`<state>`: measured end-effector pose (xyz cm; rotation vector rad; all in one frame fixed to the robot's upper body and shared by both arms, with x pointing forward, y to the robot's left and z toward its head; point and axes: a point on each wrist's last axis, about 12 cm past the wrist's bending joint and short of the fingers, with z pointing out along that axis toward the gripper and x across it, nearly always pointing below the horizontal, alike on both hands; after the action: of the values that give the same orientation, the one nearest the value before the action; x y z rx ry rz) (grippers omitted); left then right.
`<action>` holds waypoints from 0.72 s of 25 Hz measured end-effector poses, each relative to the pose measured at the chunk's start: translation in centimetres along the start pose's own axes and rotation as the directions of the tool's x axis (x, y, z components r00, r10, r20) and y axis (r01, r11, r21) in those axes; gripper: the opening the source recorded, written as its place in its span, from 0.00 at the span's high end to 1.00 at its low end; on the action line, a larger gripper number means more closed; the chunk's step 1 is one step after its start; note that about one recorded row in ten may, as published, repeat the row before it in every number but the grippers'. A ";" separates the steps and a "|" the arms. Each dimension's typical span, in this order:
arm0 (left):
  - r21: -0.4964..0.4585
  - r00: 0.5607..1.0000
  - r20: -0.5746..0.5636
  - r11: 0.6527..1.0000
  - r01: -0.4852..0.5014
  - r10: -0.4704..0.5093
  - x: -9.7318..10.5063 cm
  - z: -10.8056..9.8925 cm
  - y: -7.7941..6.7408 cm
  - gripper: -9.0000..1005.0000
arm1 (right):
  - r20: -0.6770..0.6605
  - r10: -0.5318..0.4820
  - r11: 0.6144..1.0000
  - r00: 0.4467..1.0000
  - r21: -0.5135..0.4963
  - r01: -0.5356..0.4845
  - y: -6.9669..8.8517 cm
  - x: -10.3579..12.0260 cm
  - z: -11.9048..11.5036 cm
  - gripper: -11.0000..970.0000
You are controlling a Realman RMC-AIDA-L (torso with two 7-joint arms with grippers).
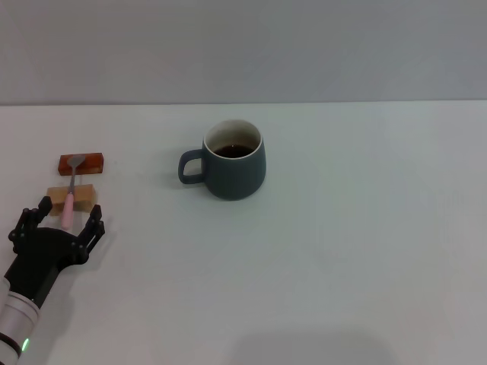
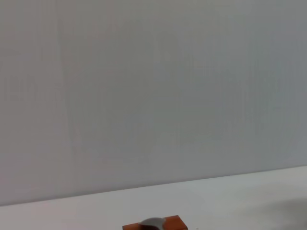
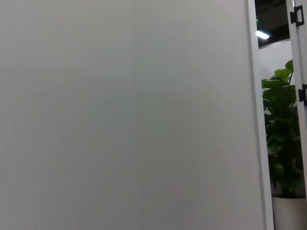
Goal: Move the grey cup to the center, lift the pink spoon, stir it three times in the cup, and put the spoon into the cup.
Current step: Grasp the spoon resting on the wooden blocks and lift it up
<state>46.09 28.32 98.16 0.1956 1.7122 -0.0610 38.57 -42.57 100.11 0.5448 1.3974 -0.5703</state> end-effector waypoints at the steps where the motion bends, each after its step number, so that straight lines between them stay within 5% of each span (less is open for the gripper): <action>1: 0.000 1.000 0.000 1.000 0.000 0.000 0.0 0.0 0.0 0.20 | 0.000 0.000 1.000 1.000 -0.001 0.000 0.0 0.0 0.0 0.15; 18: -0.019 0.999 -0.037 1.000 -0.013 0.012 0.3 0.5 0.1 0.20 | -0.003 0.000 1.000 1.000 -0.009 0.000 0.2 0.0 0.0 0.15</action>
<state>46.52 28.42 97.84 0.1941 1.7480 -0.0320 38.67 -42.43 100.06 0.5388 1.4023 -0.5629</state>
